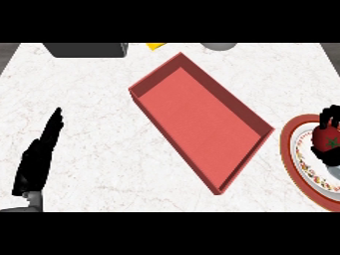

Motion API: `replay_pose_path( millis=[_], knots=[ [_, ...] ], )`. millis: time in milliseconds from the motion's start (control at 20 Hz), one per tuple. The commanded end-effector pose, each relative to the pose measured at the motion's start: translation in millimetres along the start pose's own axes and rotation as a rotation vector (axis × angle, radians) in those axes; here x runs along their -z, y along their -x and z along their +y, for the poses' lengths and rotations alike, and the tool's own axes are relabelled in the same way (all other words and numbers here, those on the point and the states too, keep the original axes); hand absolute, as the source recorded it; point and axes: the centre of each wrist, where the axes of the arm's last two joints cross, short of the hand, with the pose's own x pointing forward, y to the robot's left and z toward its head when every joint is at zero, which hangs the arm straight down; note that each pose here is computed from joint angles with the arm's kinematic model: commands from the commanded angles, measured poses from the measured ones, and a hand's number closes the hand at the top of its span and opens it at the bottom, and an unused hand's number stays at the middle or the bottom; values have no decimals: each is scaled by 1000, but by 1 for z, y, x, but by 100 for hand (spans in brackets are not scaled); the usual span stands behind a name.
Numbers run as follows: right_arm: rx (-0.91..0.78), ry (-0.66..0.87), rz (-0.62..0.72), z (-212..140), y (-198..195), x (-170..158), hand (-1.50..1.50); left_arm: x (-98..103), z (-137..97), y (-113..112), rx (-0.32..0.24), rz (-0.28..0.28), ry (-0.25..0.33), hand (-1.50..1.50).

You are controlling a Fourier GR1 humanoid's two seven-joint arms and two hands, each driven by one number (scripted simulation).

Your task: Pick the tomato from the plate and place it in the cardboard box

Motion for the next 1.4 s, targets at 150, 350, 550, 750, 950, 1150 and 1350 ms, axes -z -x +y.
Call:
replay_pose_path(
  millis=[150,350,550,750,950,1150,1350],
  knots=[
    [350,161,-268,-48,-35,5,150,0,9,-7,-6,-11,-11,0],
    [449,177,-385,-54,-60,-11,150,2,4,3,6,16,4,0],
    [473,187,-442,-88,-93,-20,150,18,-5,1,-6,10,-13,0],
    [500,180,-411,-111,-131,0,150,-7,10,10,16,3,27,0],
    [455,134,-379,-125,-159,28,150,-12,-10,-4,6,-6,14,0],
    [449,124,-382,-98,-199,48,150,-12,-4,20,-3,-22,14,0],
    [422,49,-352,-100,-238,65,150,4,26,-3,4,-20,8,0]
  ],
)
